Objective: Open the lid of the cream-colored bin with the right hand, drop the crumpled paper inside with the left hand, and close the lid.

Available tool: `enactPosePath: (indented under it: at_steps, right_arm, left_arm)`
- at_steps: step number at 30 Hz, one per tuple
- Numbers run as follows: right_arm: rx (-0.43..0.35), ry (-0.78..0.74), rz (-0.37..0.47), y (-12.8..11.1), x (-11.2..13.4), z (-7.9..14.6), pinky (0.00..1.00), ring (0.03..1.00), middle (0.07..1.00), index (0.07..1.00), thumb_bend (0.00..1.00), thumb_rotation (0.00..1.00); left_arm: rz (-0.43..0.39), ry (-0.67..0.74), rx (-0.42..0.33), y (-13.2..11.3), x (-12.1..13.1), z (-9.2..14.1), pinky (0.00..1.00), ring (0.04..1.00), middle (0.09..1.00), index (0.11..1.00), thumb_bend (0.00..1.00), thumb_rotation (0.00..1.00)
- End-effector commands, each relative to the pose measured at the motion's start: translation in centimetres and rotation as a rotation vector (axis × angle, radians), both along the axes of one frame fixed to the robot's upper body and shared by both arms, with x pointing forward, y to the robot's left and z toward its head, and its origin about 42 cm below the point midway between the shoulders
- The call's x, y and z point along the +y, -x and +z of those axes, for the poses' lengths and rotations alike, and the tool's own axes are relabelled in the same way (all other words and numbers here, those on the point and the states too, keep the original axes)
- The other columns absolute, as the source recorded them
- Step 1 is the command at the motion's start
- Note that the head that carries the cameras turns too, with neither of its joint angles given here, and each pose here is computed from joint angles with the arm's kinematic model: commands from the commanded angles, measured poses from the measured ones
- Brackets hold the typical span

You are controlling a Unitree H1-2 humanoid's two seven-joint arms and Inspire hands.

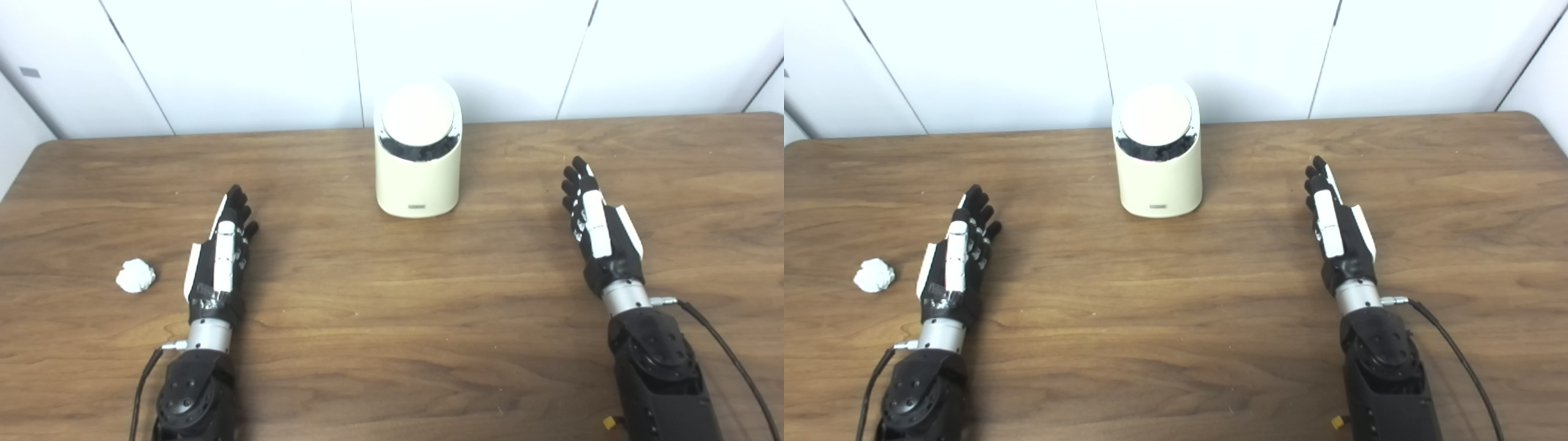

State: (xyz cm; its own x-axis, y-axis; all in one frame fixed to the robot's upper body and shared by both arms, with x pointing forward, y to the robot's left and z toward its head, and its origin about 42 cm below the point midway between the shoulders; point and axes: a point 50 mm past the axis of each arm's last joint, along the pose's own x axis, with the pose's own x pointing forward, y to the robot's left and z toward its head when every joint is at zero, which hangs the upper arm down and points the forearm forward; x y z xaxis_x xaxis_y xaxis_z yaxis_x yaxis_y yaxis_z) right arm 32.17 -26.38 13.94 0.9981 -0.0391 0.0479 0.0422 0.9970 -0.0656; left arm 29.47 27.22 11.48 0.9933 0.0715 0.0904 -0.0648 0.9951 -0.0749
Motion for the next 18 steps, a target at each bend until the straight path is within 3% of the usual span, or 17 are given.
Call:
enactPosePath:
  at_steps: [1, 18]
  right_arm:
    - [-0.084, 0.003, 0.003, -0.40, 0.01, 1.66, 1.00, 0.986, 0.982, 0.999, 0.57, 1.00]
    - [-0.082, -0.022, -0.001, -1.33, -0.40, 2.16, 1.00, 0.992, 0.984, 0.999, 0.56, 1.00]
  left_arm:
    - [0.004, -0.016, -0.019, 0.07, 0.39, 0.50, 1.00, 1.000, 0.999, 1.000, 0.40, 0.94]
    - [0.002, -0.019, -0.018, -0.72, 0.04, 0.56, 1.00, 0.999, 0.985, 0.995, 0.40, 0.93]
